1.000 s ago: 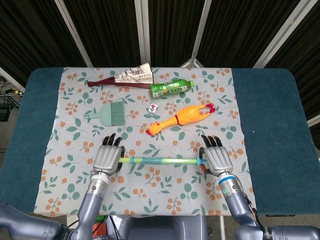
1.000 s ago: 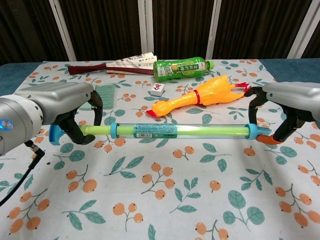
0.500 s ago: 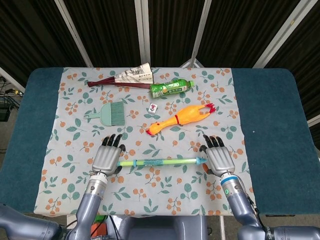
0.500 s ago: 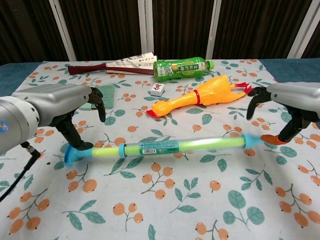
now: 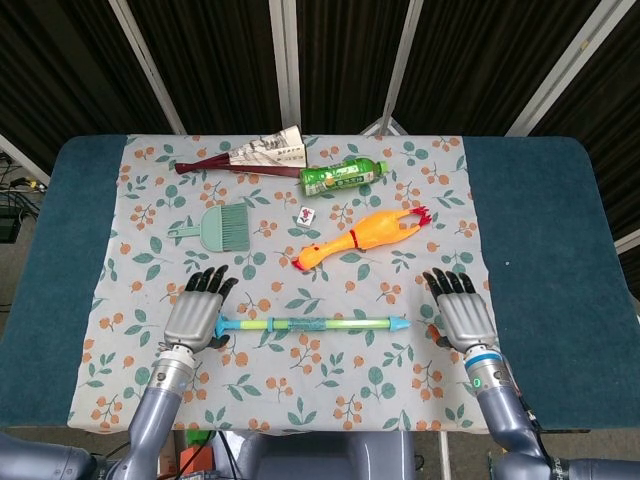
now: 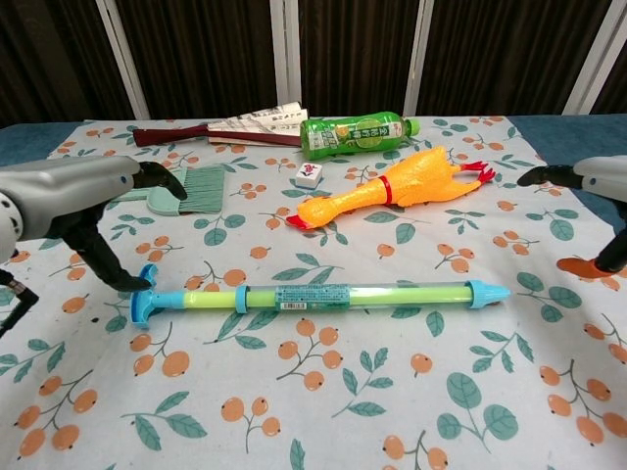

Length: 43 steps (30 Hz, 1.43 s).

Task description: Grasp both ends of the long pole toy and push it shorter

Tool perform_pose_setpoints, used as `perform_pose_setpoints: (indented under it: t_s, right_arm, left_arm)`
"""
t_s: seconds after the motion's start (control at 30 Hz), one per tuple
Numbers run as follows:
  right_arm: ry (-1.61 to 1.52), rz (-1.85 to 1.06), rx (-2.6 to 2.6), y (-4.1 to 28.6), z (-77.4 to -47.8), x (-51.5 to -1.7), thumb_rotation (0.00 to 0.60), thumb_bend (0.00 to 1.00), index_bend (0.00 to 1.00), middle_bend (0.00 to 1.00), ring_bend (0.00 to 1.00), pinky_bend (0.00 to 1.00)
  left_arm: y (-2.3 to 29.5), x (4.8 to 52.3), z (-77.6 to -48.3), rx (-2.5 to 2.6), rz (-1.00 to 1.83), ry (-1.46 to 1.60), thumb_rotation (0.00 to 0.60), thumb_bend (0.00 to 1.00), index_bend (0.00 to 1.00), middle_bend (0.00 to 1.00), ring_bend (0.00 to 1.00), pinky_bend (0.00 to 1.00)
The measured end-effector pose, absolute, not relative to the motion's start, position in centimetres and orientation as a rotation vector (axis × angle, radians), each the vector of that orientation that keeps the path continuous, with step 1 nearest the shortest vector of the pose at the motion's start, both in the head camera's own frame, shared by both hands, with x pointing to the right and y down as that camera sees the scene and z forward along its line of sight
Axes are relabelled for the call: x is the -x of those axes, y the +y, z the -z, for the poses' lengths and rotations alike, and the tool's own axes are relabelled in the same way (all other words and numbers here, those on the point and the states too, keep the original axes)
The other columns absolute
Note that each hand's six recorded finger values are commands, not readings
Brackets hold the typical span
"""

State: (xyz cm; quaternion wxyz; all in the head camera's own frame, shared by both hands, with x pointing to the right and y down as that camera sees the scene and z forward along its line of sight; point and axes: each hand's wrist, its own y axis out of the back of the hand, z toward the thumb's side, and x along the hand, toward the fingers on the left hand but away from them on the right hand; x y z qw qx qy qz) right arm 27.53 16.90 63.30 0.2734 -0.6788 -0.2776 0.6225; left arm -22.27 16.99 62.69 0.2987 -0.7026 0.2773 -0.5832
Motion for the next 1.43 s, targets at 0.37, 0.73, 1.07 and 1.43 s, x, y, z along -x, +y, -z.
perform_pose_setpoints:
  t_s: [0.37, 0.73, 1.07, 1.43]
  right_arm:
    - [-0.852, -1.693, 1.771, 18.3, -59.9, -34.5, 0.6, 0.32, 0.0, 0.0, 0.0, 0.0]
    - [-0.935, -1.603, 1.766, 24.1, -55.3, -39.0, 0.6, 0.3, 0.0, 0.0, 0.0, 0.0]
    - [-1.127, -1.535, 1.634, 27.2, -51.2, -43.4, 0.6, 0.3, 0.0, 0.0, 0.0, 0.0]
    - [-1.191, -1.525, 1.637, 28.8, -50.6, -45.0, 0.6, 0.3, 0.0, 0.0, 0.0, 0.0]
  left_arm:
    - [18.4, 31.2, -59.8, 1.85, 1.54, 0.821, 0.6, 0.1, 0.08, 0.0, 0.0, 0.06]
    - [25.1, 41.7, -54.8, 1.815, 1.502, 0.851, 0.6, 0.09, 0.0, 0.0, 0.0, 0.02]
    - [28.3, 48.1, -50.9, 1.689, 1.483, 0.925, 0.6, 0.1, 0.0, 0.0, 0.0, 0.02]
    - [30.8, 52.2, -47.1, 1.667, 1.53, 0.979, 0.6, 0.1, 0.0, 0.0, 0.0, 0.01]
